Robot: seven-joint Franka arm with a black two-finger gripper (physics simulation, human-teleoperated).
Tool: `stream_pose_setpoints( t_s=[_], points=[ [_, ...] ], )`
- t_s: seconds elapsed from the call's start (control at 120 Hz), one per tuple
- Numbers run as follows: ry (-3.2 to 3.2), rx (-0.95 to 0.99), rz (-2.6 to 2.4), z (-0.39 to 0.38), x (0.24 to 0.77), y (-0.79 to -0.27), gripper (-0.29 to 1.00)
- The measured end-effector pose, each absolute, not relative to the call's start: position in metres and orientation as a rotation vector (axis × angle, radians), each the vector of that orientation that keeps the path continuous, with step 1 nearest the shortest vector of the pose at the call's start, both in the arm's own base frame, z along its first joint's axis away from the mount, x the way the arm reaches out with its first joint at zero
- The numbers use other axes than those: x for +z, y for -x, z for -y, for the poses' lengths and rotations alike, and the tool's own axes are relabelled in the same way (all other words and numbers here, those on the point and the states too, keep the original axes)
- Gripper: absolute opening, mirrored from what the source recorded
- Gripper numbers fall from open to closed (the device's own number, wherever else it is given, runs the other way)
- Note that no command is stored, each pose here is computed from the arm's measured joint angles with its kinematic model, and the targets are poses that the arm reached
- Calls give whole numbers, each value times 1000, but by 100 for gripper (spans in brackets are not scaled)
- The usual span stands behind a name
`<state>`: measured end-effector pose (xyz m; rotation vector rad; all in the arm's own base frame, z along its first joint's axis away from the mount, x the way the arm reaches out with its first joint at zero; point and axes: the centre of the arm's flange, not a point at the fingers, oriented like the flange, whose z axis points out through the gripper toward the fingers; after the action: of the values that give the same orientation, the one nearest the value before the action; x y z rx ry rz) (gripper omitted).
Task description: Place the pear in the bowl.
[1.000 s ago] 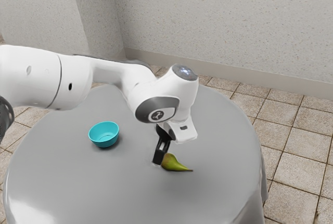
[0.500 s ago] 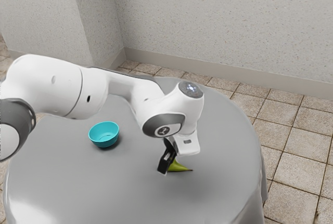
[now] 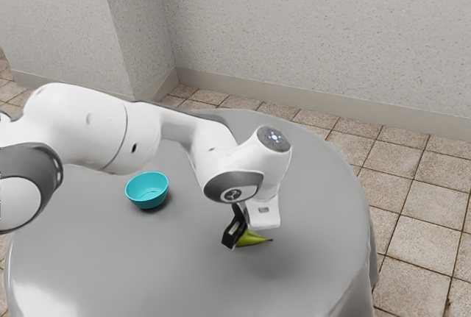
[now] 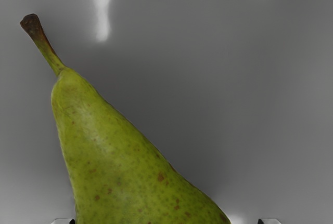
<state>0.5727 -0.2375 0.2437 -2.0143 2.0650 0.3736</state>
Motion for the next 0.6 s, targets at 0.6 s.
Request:
stream_pose_setpoints(
  t_s=[0.6],
  points=[
    [2005, 360, -2047, 225, 259, -579, 25]
  ],
)
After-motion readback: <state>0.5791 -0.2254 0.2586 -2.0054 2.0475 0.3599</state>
